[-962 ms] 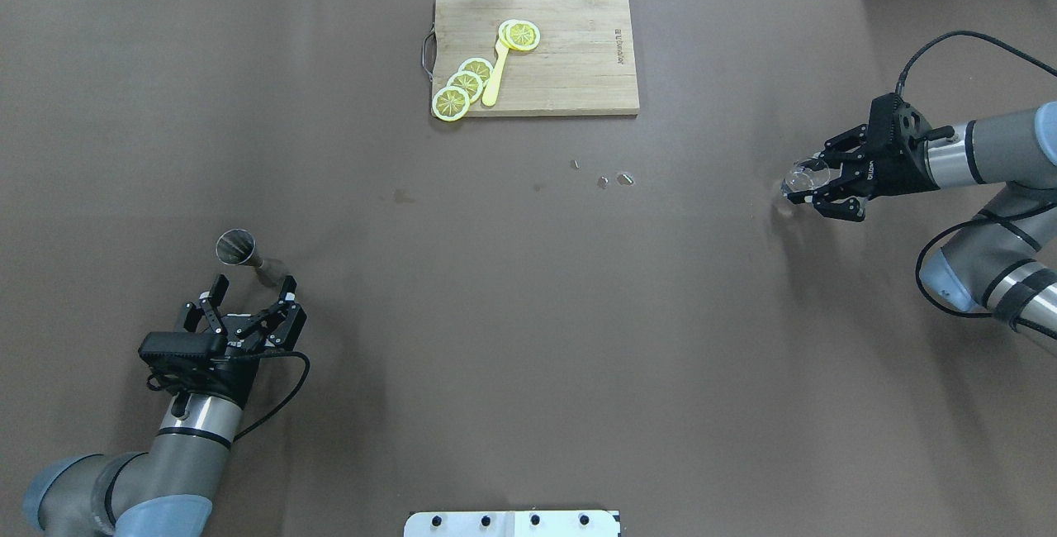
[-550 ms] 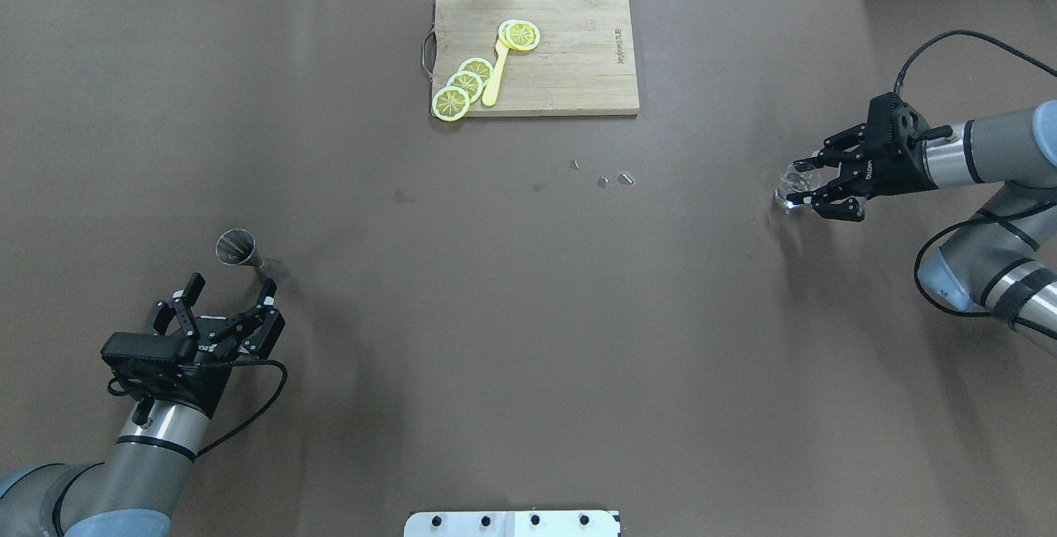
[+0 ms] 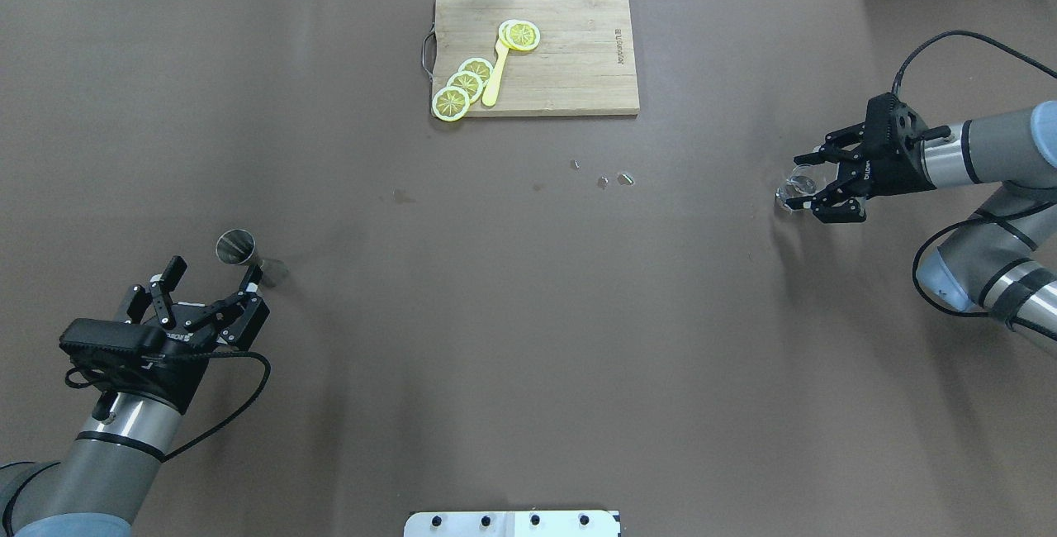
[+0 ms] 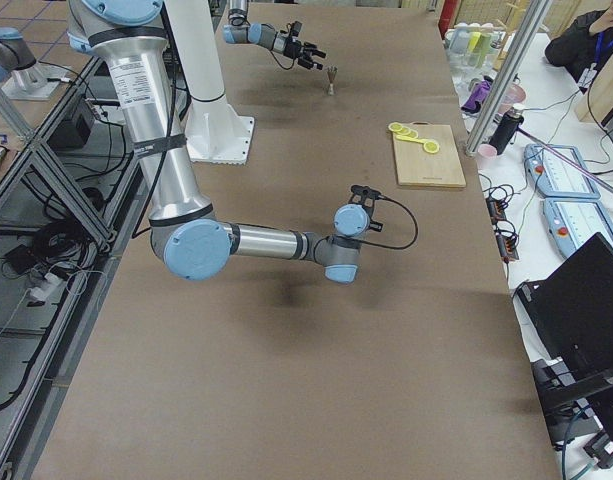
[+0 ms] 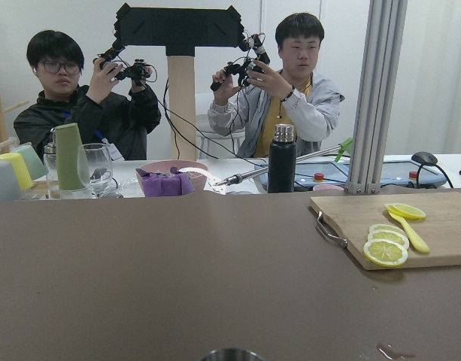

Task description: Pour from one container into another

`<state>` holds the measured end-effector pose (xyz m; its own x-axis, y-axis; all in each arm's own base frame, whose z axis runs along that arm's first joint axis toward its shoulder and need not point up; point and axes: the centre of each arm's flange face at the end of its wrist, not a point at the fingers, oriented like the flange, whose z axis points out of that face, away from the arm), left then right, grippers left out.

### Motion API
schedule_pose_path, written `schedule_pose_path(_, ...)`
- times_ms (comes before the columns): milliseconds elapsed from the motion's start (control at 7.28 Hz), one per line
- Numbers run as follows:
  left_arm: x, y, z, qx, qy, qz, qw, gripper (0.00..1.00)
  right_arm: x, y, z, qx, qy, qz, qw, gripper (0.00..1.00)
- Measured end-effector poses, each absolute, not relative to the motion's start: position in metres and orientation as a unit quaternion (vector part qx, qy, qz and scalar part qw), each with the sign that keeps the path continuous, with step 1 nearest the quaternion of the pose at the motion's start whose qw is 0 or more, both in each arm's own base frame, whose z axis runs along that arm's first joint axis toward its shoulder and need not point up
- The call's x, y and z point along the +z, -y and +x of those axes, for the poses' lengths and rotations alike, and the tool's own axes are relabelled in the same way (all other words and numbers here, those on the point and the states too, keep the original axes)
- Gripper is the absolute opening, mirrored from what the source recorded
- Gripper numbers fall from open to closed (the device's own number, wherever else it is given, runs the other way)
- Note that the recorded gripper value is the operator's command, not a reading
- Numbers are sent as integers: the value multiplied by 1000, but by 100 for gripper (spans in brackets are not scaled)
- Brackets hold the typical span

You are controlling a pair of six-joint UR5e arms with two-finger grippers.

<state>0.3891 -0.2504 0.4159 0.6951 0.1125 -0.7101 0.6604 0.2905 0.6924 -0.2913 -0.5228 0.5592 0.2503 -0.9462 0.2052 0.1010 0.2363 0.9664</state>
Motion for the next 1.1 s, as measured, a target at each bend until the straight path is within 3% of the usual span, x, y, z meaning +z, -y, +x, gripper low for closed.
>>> schedule_pose_path(275,385,262,376,-137,-347,563,737,99,552,526,-294,-409,457,467,637,99)
schedule_pose_path(687,339,333,358,-95,-355,563,740,99,533,540,-296,-400,461,474,635,99)
schedule_pose_path(1100,298,373,361,-79,-337,564,750,99,496,571,-286,-359,476,478,646,99)
